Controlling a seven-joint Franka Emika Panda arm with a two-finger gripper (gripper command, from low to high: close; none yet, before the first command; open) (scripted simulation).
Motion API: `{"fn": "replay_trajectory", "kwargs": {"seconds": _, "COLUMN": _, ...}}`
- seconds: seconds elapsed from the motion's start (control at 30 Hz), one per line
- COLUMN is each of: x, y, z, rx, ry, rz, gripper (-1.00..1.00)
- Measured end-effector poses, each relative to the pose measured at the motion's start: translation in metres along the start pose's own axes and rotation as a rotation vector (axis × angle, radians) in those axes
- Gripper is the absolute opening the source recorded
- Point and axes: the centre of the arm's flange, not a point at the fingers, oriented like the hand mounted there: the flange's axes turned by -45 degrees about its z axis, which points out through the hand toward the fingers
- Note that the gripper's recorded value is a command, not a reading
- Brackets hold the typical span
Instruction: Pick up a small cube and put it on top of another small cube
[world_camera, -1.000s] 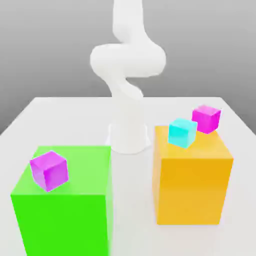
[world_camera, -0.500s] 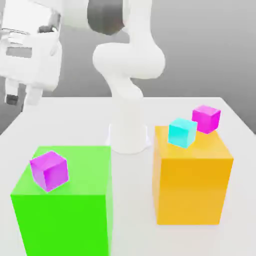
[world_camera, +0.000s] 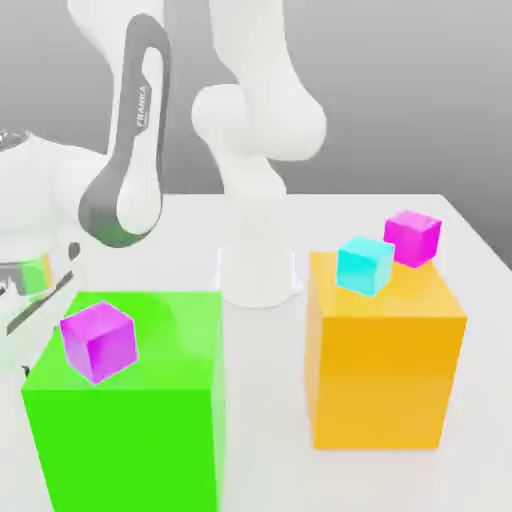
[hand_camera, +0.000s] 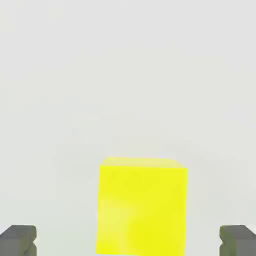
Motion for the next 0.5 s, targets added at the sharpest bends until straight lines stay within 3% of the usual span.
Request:
{"fn": "replay_trajectory", "kwargs": {"seconds": 0.07, "x": 0.0, "y": 0.001, "z": 0.023, "rx": -0.002, "ry": 0.0, "rz": 0.003, "gripper": 0.0}}
{"fn": "replay_trajectory", "kwargs": {"seconds": 0.1, "x": 0.0, "y": 0.002, "z": 0.032, "rx": -0.003, "ry": 0.0, "rz": 0.003, "gripper": -1.0}}
{"fn": "replay_trajectory", "kwargs": {"seconds": 0.33, "x": 0.0, "y": 0.002, "z": 0.033, "rx": -0.001, "ry": 0.0, "rz": 0.003, "gripper": -1.0}}
{"fn": "replay_trajectory", "kwargs": {"seconds": 0.5, "x": 0.0, "y": 0.001, "z": -0.017, "rx": -0.001, "ry": 0.0, "rz": 0.003, "gripper": -1.0}}
